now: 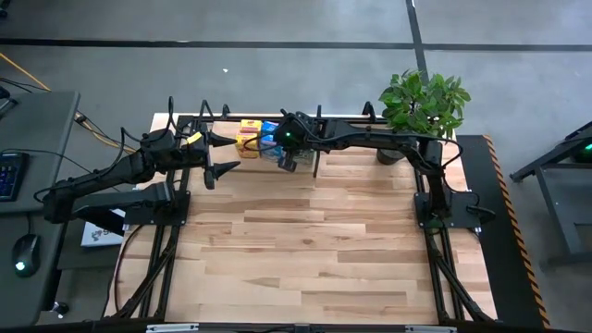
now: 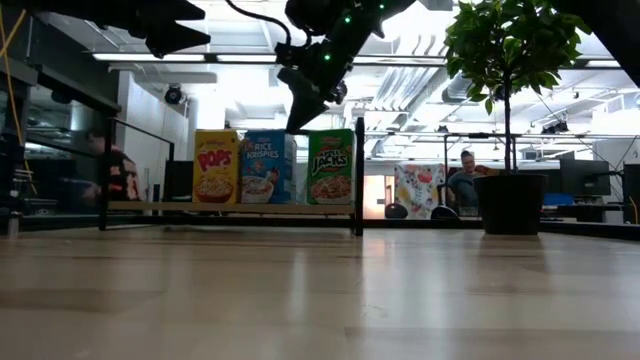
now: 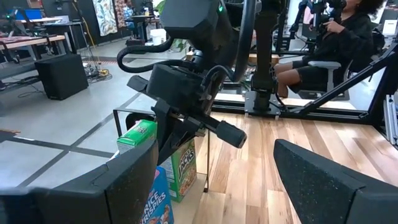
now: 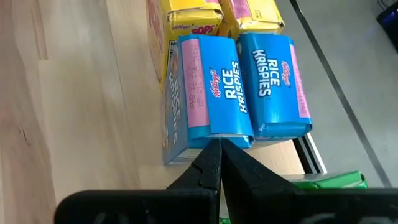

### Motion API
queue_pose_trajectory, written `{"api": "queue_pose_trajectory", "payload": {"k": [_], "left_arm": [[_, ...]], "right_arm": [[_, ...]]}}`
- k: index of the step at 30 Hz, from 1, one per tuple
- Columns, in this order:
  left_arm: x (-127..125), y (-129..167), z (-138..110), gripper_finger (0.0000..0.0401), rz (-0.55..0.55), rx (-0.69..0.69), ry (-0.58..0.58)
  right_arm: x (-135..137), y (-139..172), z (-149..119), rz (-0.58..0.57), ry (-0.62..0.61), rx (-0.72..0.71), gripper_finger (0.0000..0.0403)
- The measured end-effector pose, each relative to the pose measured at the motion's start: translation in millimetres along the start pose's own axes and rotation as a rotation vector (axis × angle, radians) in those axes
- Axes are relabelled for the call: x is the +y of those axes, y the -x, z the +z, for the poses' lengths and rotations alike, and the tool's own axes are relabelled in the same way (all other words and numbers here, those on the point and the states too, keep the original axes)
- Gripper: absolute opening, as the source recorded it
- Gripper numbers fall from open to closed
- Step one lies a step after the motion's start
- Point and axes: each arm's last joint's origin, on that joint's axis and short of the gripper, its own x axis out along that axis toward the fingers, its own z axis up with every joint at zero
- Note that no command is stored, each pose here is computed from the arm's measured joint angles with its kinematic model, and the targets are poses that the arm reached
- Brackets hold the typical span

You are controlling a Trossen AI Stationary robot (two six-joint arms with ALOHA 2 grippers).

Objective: Stack cereal on shelf
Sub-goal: Adjust the blue cereal box on the shelf, then return to Home Position

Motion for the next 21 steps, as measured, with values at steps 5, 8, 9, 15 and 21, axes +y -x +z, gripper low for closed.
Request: {"api": "queue_pose_trajectory", "payload": {"k": [5, 8, 9, 15, 21], "left_arm": [[0, 0, 0, 0.0312, 0.000, 0.002, 0.000], [0, 0, 0, 0.0312, 0.000, 0.002, 0.000], [0, 0, 0, 0.0312, 0.000, 0.002, 0.000], [0, 0, 0, 0.0312, 0.001, -0.001, 0.001], [0, -1, -1, 0.0312, 0.001, 0.006, 0.035]], "right_arm": [[0, 2, -1, 0.004, 0.057, 0.015, 0.0000], [0, 12, 0, 0.026, 0.061, 0.011, 0.0000], [-1, 16, 0, 0.044, 0.063, 0.015, 0.0000], [2, 26, -5, 0.168, 0.106, 0.060, 0.0000], [12, 30, -29, 0.249, 0.157, 0.113, 0.0000]]}}
